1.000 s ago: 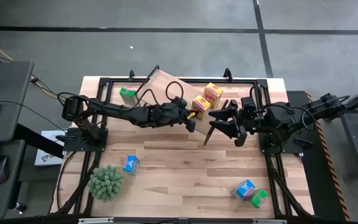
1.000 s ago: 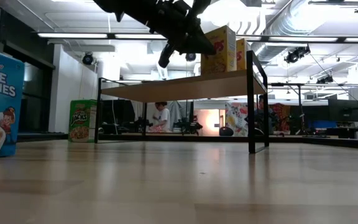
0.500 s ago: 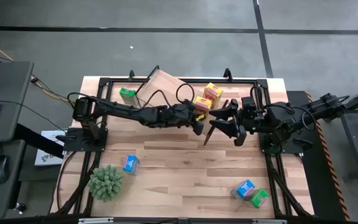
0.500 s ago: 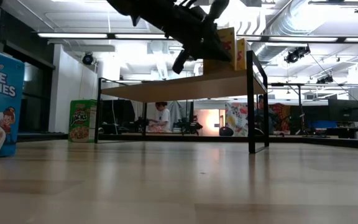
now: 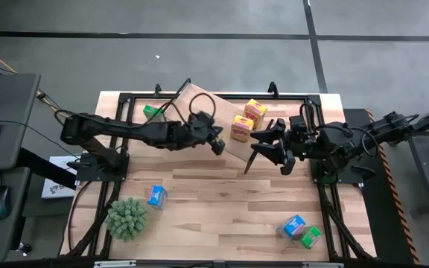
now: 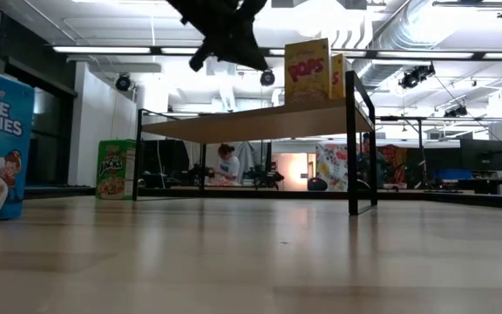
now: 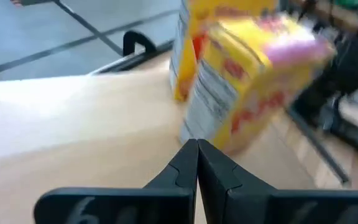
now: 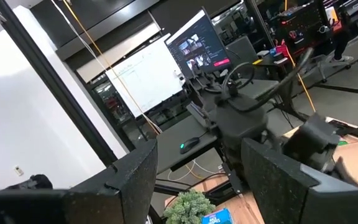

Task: Stack cereal on shelf
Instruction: Put the yellow cereal box on the shelf aligned with the other yellow cereal box, then put the top green cereal box on the shelf

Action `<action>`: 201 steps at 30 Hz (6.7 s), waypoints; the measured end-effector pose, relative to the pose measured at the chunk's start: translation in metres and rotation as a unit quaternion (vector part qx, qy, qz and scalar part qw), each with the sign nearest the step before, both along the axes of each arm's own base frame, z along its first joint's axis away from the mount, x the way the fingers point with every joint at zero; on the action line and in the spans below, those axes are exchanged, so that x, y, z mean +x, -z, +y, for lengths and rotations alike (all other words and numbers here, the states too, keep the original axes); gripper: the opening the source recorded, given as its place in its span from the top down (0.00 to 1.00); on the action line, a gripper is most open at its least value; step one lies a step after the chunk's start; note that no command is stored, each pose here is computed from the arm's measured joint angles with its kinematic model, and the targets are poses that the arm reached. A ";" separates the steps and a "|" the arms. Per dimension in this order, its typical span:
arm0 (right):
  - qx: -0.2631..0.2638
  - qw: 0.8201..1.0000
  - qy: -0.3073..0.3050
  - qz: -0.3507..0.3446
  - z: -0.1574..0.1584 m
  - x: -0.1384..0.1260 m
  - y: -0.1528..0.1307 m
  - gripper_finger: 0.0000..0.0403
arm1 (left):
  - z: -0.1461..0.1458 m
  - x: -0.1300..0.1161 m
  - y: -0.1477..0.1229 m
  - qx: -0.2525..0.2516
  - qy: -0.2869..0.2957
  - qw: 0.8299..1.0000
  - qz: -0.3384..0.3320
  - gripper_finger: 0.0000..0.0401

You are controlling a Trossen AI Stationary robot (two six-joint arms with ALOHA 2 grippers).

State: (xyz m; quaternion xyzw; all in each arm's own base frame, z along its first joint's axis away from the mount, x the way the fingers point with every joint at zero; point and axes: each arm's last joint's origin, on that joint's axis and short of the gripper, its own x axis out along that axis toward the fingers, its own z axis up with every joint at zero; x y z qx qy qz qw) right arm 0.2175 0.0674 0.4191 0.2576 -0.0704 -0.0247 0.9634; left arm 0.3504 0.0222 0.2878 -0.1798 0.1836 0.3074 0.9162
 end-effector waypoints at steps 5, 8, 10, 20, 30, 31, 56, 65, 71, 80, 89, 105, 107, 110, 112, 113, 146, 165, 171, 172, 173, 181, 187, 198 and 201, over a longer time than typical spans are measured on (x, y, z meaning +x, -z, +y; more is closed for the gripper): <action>-0.001 1.000 -0.001 0.004 0.000 0.000 0.001 0.44 | 0.009 0.008 0.011 -0.034 0.020 0.998 -0.043 1.00; -0.002 1.000 -0.002 0.005 0.000 0.000 0.001 0.44 | 0.011 0.017 0.021 -0.057 0.030 0.996 -0.057 1.00; -0.002 1.000 -0.002 0.004 0.000 0.000 0.001 0.44 | 0.012 0.020 0.024 -0.065 0.032 0.995 -0.063 1.00; -0.002 1.000 -0.003 0.005 0.000 0.000 0.001 0.44 | 0.025 0.023 0.018 -0.044 0.014 0.994 -0.099 1.00; 0.069 0.996 0.036 0.053 -0.002 0.005 0.014 0.44 | 0.060 -0.011 -0.023 -0.005 0.004 0.994 -0.111 1.00; 0.069 0.995 0.038 0.067 -0.001 0.008 0.019 0.45 | 0.062 -0.022 -0.034 0.008 0.001 0.994 -0.109 1.00; 0.055 0.820 0.410 0.397 0.018 0.124 0.102 1.00 | 0.035 -0.166 -0.129 0.092 -0.036 0.983 -0.152 1.00; 0.040 0.788 0.445 0.424 -0.002 0.142 0.114 1.00 | 0.036 -0.161 -0.126 0.089 -0.032 0.985 -0.143 1.00; 0.037 0.776 0.460 0.429 -0.018 0.144 0.114 1.00 | 0.036 -0.161 -0.126 0.089 -0.031 0.985 -0.142 1.00; 0.029 0.765 0.467 0.442 -0.033 0.146 0.114 1.00 | 0.036 -0.161 -0.126 0.090 -0.031 0.985 -0.142 1.00; 0.021 0.766 0.458 0.451 -0.036 0.148 0.115 1.00 | 0.036 -0.161 -0.126 0.090 -0.031 0.985 -0.142 1.00; -0.091 0.857 0.165 0.480 0.030 0.092 0.015 1.00 | 0.021 -0.217 -0.131 0.073 -0.020 0.989 -0.129 1.00; -0.070 0.855 0.166 0.486 0.027 0.070 0.008 1.00 | 0.020 -0.221 -0.129 0.060 -0.023 0.991 -0.122 1.00; -0.040 0.850 0.176 0.495 0.023 0.039 0.003 1.00 | 0.020 -0.222 -0.125 0.045 -0.026 0.993 -0.107 0.99; -0.014 0.851 0.181 0.492 0.021 0.018 0.004 1.00 | 0.020 -0.222 -0.124 0.043 -0.025 0.994 -0.102 0.99; 0.001 0.854 0.182 0.487 0.020 0.007 0.005 1.00 | 0.020 -0.222 -0.124 0.043 -0.025 0.994 -0.102 0.98; 0.232 0.941 0.105 0.221 0.006 -0.048 0.082 0.43 | 0.151 -0.199 -0.017 -0.162 0.101 0.870 0.454 0.24; 0.209 0.946 0.105 0.225 0.006 -0.048 0.082 0.43 | 0.160 -0.190 0.007 0.058 0.348 0.740 0.572 0.24; 0.209 0.946 0.104 0.225 0.006 -0.048 0.082 0.43 | 0.166 -0.188 0.019 0.086 0.342 0.744 0.568 0.24; 0.209 0.946 0.104 0.225 0.006 -0.048 0.082 0.43 | 0.166 -0.187 0.021 0.088 0.337 0.747 0.566 0.24; 0.209 0.946 0.104 0.225 0.006 -0.048 0.082 0.43 | 0.167 -0.187 0.023 0.089 0.334 0.749 0.566 0.24; 0.206 0.947 0.118 0.218 0.005 -0.048 0.081 0.43 | 0.166 -0.188 0.040 0.087 0.335 0.746 0.569 0.24; 0.207 0.947 0.121 0.213 0.005 -0.048 0.081 0.43 | 0.169 -0.186 0.043 0.101 0.306 0.754 0.573 0.24; 0.214 0.948 0.118 0.204 0.006 -0.047 0.079 0.43 | 0.175 -0.178 0.061 0.054 0.322 0.756 0.567 0.24; 0.215 0.948 0.117 0.202 0.006 -0.046 0.078 0.43 | 0.176 -0.177 0.064 0.048 0.316 0.760 0.566 0.25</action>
